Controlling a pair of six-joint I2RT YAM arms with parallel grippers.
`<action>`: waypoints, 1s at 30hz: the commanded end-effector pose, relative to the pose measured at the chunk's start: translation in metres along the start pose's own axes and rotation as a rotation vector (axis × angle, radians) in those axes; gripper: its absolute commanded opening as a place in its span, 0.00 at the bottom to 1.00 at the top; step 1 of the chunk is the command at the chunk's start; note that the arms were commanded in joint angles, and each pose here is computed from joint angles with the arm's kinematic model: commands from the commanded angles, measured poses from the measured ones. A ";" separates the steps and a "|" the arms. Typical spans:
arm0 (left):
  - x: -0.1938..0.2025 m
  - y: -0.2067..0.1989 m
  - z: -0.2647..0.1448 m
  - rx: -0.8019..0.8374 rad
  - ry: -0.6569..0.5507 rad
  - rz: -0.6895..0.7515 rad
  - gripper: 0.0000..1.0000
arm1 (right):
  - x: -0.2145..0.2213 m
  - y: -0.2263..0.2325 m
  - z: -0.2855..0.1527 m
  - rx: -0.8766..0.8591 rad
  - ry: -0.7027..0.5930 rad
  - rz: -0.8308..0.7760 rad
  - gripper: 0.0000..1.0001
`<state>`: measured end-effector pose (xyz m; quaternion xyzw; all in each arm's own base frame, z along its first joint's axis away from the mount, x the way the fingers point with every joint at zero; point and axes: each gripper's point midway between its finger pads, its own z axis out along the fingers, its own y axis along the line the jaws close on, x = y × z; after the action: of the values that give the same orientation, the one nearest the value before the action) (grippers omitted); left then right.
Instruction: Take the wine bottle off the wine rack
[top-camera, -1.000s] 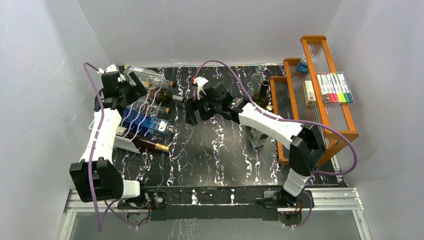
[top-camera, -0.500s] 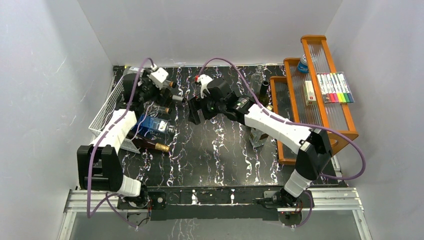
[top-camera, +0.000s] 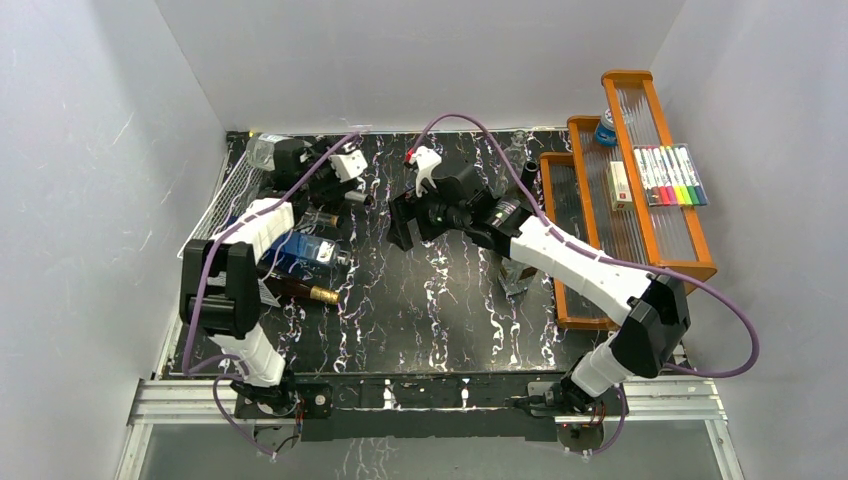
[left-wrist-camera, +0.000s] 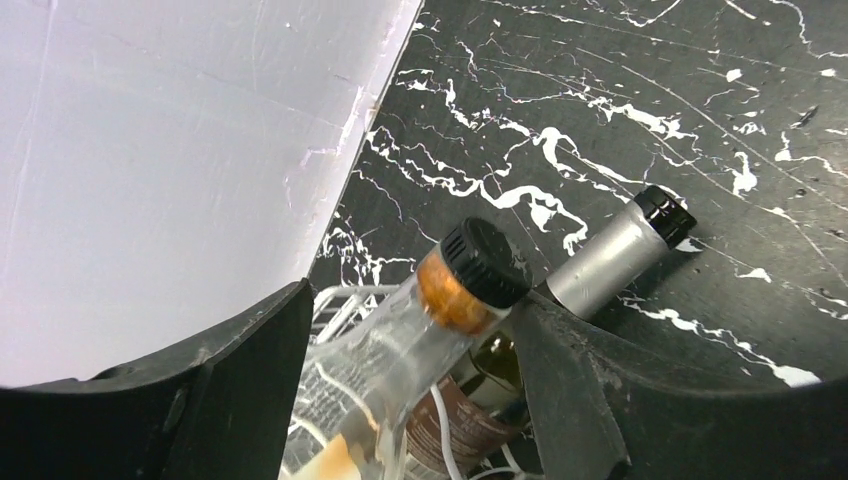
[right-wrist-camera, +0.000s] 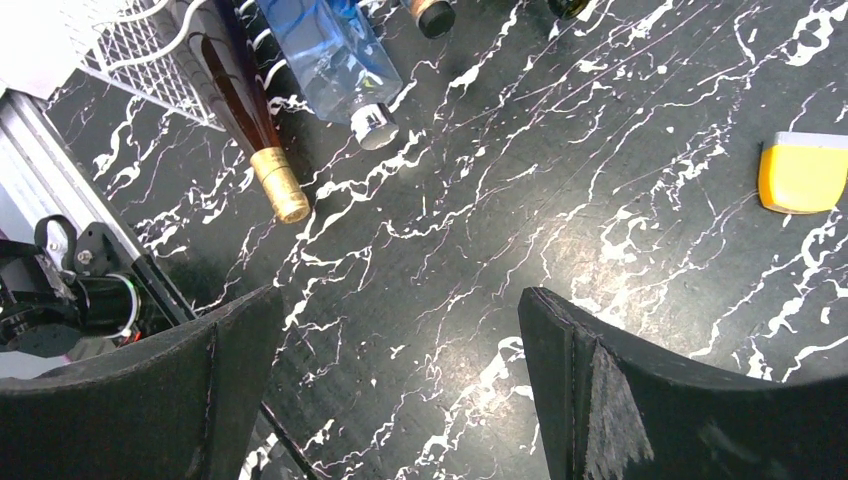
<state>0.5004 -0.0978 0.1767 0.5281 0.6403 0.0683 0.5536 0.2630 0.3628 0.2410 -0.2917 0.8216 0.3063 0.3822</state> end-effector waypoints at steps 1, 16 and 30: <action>-0.025 0.024 0.012 -0.045 -0.061 0.147 0.69 | -0.025 0.001 -0.017 -0.001 -0.097 -0.013 0.98; -0.017 0.040 0.028 -0.184 -0.035 0.220 0.27 | -0.029 -0.003 -0.032 0.017 -0.130 -0.009 0.98; -0.056 0.071 -0.040 -0.395 -0.096 0.121 0.00 | -0.040 0.001 -0.044 0.004 -0.180 -0.008 0.98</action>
<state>0.5262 -0.0989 0.2250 0.5265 0.5444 0.2157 0.6164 0.2620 0.3432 0.2614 -0.2760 0.8115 0.3087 0.4123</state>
